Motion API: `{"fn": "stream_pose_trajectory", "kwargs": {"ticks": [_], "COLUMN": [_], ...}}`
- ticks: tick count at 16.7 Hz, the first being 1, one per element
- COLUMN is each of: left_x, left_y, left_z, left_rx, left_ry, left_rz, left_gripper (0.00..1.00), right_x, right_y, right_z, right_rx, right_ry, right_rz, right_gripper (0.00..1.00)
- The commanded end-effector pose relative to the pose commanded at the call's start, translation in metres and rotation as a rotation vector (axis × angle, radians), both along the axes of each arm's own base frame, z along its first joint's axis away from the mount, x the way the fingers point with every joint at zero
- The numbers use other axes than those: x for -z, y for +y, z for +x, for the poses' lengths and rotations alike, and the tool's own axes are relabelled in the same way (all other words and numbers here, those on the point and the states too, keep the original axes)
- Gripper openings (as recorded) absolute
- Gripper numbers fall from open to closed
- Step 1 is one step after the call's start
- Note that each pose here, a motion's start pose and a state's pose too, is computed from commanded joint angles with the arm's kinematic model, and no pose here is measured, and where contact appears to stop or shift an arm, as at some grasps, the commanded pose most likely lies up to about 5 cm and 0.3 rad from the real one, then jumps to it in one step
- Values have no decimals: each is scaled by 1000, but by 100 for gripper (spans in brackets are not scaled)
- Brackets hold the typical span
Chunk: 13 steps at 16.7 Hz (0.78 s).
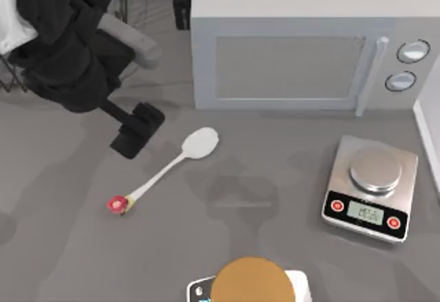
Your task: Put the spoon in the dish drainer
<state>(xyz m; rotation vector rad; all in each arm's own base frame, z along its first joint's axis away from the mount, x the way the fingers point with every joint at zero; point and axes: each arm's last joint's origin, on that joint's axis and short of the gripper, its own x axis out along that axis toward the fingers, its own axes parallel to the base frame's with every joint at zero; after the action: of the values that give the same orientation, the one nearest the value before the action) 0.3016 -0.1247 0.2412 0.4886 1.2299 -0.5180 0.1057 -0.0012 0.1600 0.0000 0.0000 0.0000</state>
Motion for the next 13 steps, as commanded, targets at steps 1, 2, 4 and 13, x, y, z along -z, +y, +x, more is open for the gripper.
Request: {"fn": "stream_pose_trajectory", "kwargs": {"ticks": [1,2,4,13], "left_x": [9,18,34,50], "left_y": [-11,-21,-37,-49], "left_z": [11,20,32,42], "left_rx": [29,56,99,133], "left_ry": [56,106,184,251], "left_rz": [27,52,92,126], "left_gripper": [100,100,100,100], "right_x": [0,0,0,0], "right_y": [0,0,0,0], "right_z": [0,0,0,0], "right_rx": [0,0,0,0], "right_ry": [0,0,0,0], "right_rz": [0,0,0,0], "right_gripper": [100,100,100,100]}}
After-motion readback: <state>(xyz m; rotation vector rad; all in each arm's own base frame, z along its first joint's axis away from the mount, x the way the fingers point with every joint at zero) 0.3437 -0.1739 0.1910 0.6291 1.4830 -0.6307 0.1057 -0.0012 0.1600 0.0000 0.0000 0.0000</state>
